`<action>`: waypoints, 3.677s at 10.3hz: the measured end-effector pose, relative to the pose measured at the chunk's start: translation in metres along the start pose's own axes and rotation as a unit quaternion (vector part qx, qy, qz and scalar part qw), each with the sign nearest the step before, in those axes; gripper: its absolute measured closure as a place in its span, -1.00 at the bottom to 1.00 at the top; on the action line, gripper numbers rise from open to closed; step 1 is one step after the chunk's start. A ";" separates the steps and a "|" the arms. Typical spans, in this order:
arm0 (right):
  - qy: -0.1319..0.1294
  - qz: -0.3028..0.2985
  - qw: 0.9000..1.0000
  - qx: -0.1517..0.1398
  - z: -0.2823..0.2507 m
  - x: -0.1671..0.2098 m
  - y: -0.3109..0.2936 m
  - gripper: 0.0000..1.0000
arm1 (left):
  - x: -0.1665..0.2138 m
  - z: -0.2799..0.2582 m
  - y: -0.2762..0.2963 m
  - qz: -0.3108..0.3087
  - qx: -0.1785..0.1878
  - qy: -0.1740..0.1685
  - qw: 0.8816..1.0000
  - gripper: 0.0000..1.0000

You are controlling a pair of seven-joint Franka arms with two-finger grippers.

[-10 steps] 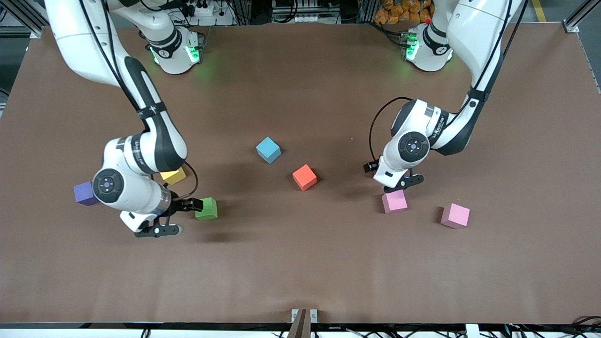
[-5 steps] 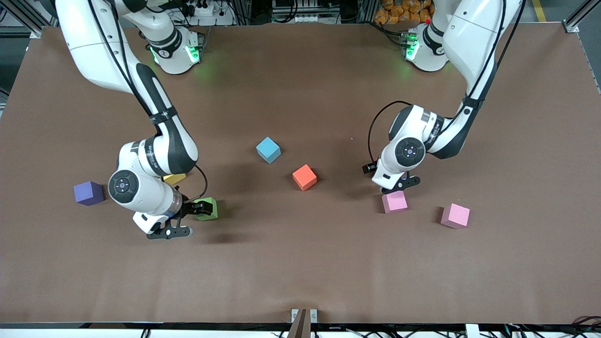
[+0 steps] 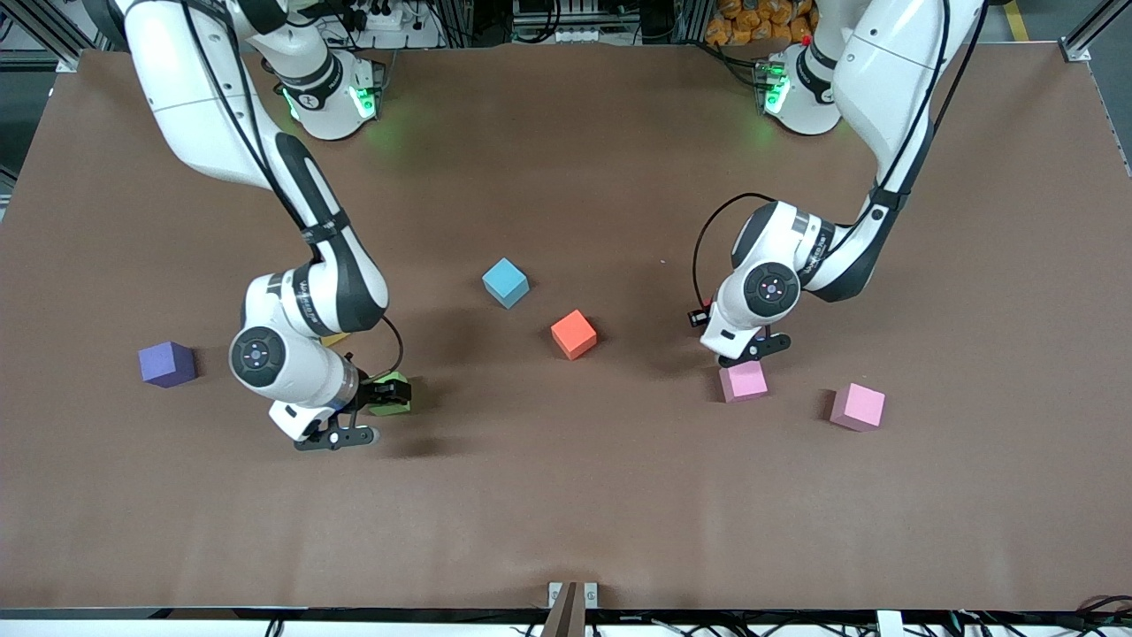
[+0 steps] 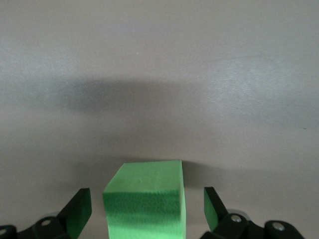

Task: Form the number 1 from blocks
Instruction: 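Place the red cube mid-table with the left gripper while the right carries green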

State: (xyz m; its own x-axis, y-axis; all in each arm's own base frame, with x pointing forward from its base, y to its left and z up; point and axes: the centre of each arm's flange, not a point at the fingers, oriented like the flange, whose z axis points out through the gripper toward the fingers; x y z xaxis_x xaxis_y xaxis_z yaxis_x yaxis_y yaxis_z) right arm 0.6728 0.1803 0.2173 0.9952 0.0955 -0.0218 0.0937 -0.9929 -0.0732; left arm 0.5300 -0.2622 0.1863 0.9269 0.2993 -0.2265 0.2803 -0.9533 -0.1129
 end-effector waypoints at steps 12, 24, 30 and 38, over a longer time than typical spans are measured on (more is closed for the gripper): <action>0.021 0.022 0.999 -0.014 -0.018 -0.011 0.032 -0.26 | -0.228 -0.029 0.153 0.090 -0.002 0.023 0.996 -0.23; -0.083 0.039 0.996 -0.001 -0.111 -0.075 0.048 -0.23 | -0.399 0.044 0.286 0.082 -0.018 -0.009 0.996 -0.23; -0.113 0.064 0.992 0.007 -0.174 -0.111 0.047 -0.23 | -0.430 0.057 0.292 0.148 -0.013 -0.010 0.989 -0.23; -0.115 0.077 0.990 0.008 -0.171 -0.112 0.059 -0.24 | -0.449 0.071 0.289 0.179 0.003 -0.010 0.984 -0.97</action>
State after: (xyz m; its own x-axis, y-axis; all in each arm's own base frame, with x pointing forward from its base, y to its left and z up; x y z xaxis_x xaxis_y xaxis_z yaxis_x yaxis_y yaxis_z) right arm 0.5713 0.0989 0.3864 0.9645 -0.0424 -0.2606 -0.0618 -0.9959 -0.0667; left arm 0.1771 -0.6689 0.1867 0.9607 -0.0542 -0.2722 -0.0643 -0.9975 -0.0285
